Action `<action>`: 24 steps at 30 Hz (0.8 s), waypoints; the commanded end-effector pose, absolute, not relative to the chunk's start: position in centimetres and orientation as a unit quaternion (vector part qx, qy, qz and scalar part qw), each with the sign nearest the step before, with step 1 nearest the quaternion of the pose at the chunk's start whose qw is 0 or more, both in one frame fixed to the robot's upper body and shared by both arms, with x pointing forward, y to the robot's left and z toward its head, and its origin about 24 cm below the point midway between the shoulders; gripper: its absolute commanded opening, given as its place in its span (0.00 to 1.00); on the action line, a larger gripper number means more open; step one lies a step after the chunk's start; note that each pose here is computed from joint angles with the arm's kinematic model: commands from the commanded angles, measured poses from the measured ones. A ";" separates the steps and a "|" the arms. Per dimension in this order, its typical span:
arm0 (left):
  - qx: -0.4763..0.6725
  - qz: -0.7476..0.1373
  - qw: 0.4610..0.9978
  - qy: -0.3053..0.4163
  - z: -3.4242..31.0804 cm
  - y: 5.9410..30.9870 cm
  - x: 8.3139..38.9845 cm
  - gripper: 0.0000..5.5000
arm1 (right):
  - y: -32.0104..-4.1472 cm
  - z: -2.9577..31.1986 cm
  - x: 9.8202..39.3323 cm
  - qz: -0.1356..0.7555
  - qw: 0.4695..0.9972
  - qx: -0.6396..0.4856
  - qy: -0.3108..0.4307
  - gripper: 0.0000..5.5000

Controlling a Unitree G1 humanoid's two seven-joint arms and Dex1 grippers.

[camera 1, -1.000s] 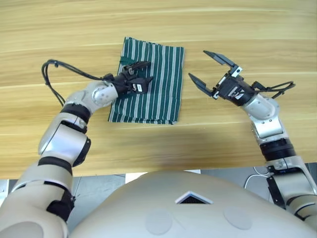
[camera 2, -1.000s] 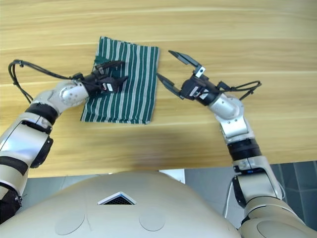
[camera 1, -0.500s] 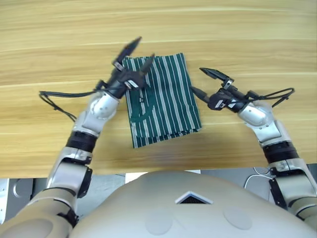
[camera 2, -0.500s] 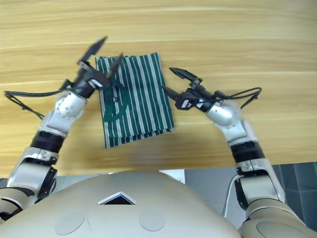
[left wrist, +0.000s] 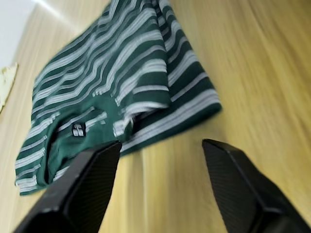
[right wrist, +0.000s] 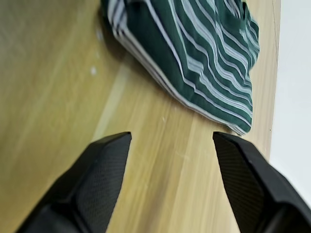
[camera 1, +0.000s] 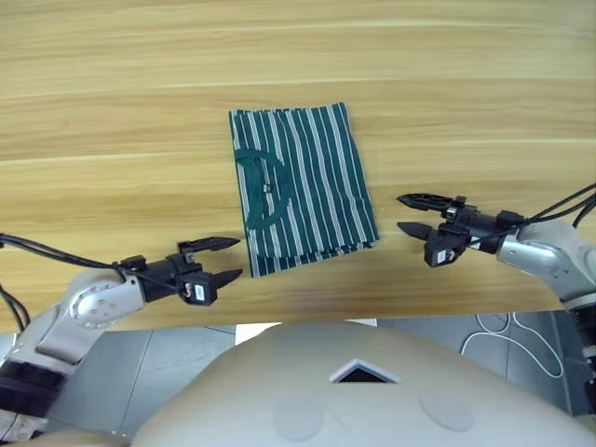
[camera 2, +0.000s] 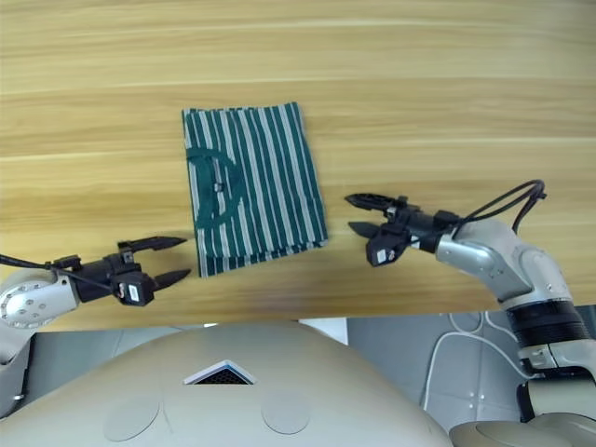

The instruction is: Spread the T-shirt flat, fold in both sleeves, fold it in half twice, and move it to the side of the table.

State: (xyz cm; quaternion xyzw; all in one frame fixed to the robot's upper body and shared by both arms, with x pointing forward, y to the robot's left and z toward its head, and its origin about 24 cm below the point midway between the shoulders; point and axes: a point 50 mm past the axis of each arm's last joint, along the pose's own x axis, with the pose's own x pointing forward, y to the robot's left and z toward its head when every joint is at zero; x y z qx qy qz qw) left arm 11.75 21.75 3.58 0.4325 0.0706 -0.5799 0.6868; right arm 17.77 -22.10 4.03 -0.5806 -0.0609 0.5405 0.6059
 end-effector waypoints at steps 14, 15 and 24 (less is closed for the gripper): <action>0.410 -0.660 0.624 0.081 0.0 19.4 11.5 0.59 | -18.9 2.6 17.2 0.623 0.567 -0.534 -0.078 0.57; 0.411 -0.660 0.624 0.083 -0.1 19.5 11.5 0.59 | -18.8 2.5 17.3 0.624 0.567 -0.533 -0.078 0.57; 0.417 -0.652 0.626 0.098 -1.0 20.4 12.1 0.30 | -18.4 2.2 18.2 0.619 0.579 -0.523 -0.091 0.37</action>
